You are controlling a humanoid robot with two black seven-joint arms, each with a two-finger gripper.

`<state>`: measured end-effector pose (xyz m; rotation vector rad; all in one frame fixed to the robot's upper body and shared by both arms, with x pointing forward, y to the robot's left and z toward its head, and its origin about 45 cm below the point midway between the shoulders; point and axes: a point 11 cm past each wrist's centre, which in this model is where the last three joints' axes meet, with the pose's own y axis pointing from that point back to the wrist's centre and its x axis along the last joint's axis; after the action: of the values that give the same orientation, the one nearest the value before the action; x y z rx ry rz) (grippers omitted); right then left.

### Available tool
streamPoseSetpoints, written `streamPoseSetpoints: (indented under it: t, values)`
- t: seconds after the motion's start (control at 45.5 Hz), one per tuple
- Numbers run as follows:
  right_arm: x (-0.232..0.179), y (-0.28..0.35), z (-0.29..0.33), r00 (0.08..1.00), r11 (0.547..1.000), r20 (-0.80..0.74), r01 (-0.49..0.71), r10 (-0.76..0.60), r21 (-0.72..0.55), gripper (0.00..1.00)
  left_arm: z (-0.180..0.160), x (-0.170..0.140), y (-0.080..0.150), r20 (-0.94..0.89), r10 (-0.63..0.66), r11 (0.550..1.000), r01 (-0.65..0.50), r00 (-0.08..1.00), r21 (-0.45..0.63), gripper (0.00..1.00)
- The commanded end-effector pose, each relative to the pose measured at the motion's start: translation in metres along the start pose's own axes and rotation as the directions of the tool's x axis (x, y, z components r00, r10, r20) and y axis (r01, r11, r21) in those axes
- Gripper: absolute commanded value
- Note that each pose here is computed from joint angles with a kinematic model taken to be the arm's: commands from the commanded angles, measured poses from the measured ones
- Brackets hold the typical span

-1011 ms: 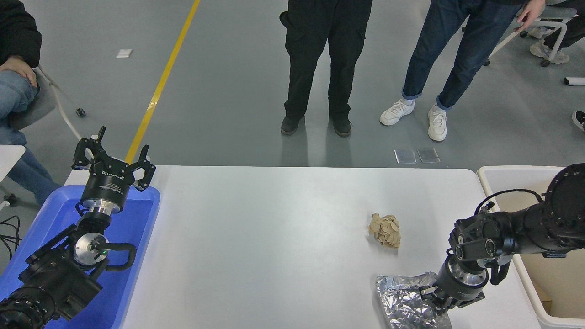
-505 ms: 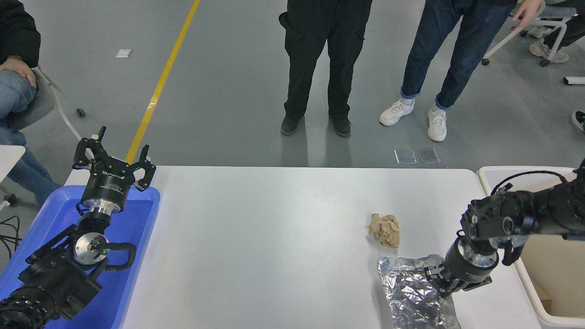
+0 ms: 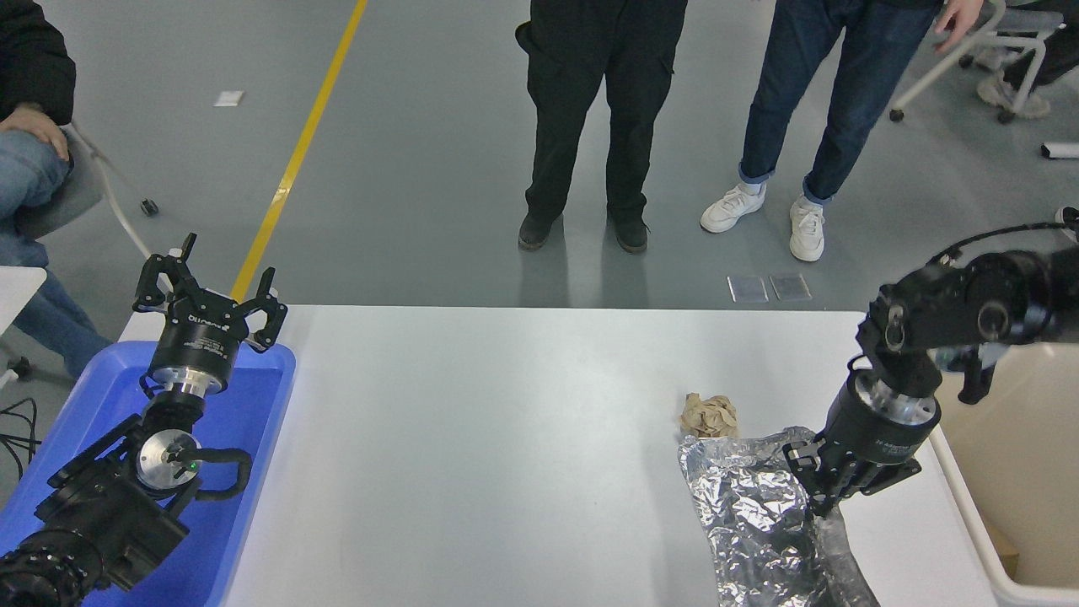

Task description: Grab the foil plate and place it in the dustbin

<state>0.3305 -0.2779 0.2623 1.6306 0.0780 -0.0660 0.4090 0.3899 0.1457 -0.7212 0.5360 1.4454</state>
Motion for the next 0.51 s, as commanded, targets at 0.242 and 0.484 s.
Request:
streamPoseSetpoints:
  t: [0.242, 0.484]
  values:
    - [0.017, 0.132, -0.023, 0.958, 0.955, 0.0, -0.285, 0.286, 0.084, 0.0, 0.0, 0.0, 0.0, 0.0, 0.0, 1.0, 0.0, 1.0, 0.0, 0.98]
    - [0.017, 0.142, -0.022, 0.95, 0.946, 0.006, -0.31, 0.311, 0.093, 0.0, 0.0, 0.0, 0.0, 0.0, 0.0, 1.0, 0.0, 1.0, 0.0, 0.98]
